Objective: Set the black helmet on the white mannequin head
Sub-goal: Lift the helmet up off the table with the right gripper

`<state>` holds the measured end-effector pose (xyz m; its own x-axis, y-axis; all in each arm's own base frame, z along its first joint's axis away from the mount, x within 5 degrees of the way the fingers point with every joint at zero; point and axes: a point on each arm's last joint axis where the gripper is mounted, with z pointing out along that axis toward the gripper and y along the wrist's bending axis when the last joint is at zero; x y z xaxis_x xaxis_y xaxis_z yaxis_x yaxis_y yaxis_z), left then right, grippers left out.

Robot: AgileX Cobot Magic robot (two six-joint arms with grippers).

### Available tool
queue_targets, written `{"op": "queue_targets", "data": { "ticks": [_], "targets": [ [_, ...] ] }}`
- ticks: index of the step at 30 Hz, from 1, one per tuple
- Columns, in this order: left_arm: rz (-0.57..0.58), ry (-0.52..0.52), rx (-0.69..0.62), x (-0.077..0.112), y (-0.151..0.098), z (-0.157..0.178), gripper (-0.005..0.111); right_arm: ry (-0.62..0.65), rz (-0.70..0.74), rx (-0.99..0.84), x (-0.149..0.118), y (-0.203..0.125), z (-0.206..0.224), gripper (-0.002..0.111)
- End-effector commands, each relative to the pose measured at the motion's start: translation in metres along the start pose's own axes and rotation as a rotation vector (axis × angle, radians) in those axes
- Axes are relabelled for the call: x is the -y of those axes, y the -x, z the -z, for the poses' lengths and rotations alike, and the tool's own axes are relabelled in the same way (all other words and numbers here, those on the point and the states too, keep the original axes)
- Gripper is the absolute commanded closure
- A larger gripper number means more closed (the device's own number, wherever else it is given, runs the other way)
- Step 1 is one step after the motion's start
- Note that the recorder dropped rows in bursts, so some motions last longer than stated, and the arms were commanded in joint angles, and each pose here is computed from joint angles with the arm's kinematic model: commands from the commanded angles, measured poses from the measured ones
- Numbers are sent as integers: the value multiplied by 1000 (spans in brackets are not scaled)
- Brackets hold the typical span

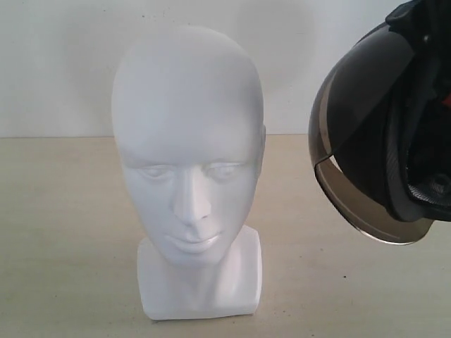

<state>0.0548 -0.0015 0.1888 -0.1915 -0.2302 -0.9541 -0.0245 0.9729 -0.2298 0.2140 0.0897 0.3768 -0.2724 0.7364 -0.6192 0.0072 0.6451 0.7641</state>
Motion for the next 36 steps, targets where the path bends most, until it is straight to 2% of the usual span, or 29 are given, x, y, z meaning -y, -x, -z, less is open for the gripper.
{"op": "queue_targets", "data": {
  "ticks": [1, 5, 13, 25, 30, 36],
  "targets": [
    [-4, -9, 0, 0, -1, 0, 102, 112, 87, -3, -12, 4, 7, 108],
    [-4, -9, 0, 0, -1, 0, 102, 175, 206, 1, -18, 4, 10, 108],
    [-4, -9, 0, 0, -1, 0, 102, 144, 168, 79, -16, 18, 25, 108],
    [-4, -9, 0, 0, -1, 0, 102, 242, 337, 112, -25, 22, 38, 108],
    [-4, -9, 0, 0, -1, 0, 102, 204, 424, 179, -23, 27, 38, 108],
    [-4, -9, 0, 0, -1, 0, 102, 169, 389, 199, -20, 30, 38, 108]
  ]
}}
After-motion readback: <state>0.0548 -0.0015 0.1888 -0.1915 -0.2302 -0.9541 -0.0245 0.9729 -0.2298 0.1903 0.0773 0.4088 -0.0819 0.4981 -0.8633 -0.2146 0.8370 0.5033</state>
